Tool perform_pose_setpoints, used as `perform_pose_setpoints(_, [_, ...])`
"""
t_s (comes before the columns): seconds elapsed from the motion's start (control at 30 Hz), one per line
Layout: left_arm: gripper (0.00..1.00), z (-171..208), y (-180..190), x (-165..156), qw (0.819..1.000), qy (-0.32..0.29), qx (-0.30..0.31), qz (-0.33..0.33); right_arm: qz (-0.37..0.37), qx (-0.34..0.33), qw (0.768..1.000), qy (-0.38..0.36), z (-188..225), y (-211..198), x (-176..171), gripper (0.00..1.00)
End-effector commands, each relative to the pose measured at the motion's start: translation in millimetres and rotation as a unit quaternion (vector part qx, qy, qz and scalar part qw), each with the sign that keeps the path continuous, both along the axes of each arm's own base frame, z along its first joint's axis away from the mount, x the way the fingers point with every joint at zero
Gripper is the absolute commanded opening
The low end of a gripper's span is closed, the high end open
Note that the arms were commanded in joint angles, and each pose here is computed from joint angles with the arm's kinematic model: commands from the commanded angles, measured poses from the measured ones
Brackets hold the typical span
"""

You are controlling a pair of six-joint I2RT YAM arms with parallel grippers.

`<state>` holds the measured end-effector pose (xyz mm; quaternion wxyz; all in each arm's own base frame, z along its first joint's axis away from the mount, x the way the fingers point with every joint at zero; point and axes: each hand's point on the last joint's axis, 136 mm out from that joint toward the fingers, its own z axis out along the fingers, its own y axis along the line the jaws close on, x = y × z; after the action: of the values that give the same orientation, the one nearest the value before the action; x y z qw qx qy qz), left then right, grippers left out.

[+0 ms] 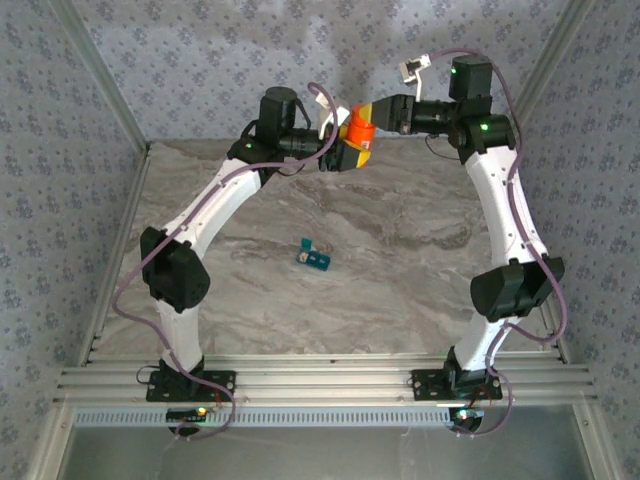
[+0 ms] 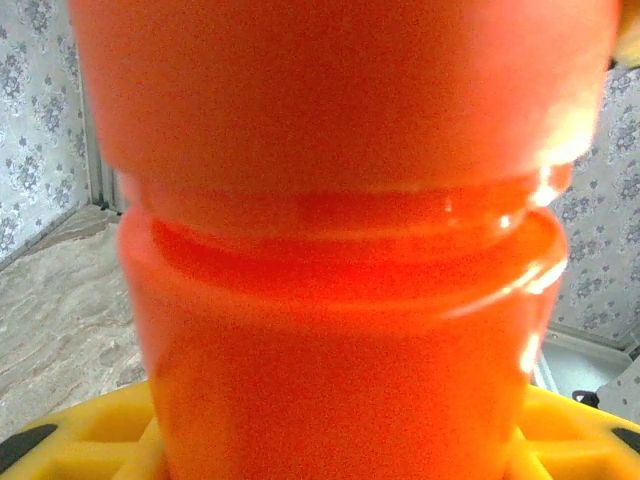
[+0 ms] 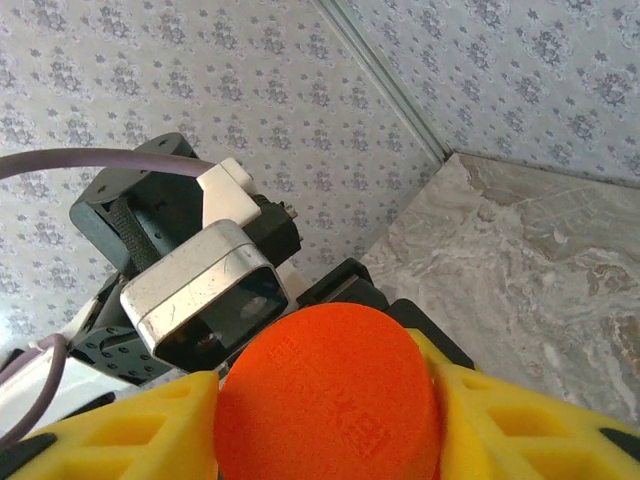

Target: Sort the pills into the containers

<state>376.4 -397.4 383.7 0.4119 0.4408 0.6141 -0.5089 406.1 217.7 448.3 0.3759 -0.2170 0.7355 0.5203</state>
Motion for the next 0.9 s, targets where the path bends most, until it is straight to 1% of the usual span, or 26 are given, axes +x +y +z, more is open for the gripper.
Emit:
perform_pose_setpoints(0.0, [0.0, 26.2, 5.3, -10.9, 1.0, -0.024, -0.018, -0.008, 0.014, -0.005, 1.0, 0.003, 1.0, 7.8, -8.7, 0.44])
perform_pose_setpoints(0.07, [0.0, 27.5, 5.3, -10.3, 0.999, -0.026, -0.019, -0.007, 0.01, -0.01, 1.0, 0.007, -2.6, 8.3, -9.7, 0.4])
perform_pose_setpoints(0.17, [0.0, 28.7, 5.2, -8.7, 0.999, -0.029, -0.02, -0.001, -0.006, -0.022, 1.0, 0.003, -8.2, 8.8, -12.2, 0.38])
perform_pose_setpoints(0.37, [0.0, 32.4, 5.0, -1.6, 0.999, -0.036, -0.025, 0.016, -0.087, -0.042, 0.995, 0.005, -27.9, 2.2, -6.3, 0.37])
perform_pose_setpoints(0.43, [0.0, 34.6, 5.5, 1.1, 0.999, -0.04, -0.027, 0.025, -0.124, -0.051, 0.991, 0.009, -36.3, -2.0, -3.9, 0.37])
perform_pose_setpoints(0.53, [0.0, 37.2, 6.6, 6.4, 0.998, -0.047, -0.03, 0.039, -0.157, -0.053, 0.986, 0.012, -42.6, -2.2, -5.4, 0.37])
perform_pose_setpoints(0.73, [0.0, 41.8, 4.7, 9.1, 0.997, -0.051, -0.039, 0.044, -0.161, -0.057, 0.985, 0.018, -48.4, 5.0, -6.7, 0.38])
perform_pose_setpoints(0.87, [0.0, 41.0, 4.7, 9.5, 0.997, -0.05, -0.038, 0.044, -0.158, -0.054, 0.986, 0.017, -44.6, 4.6, -5.0, 0.39])
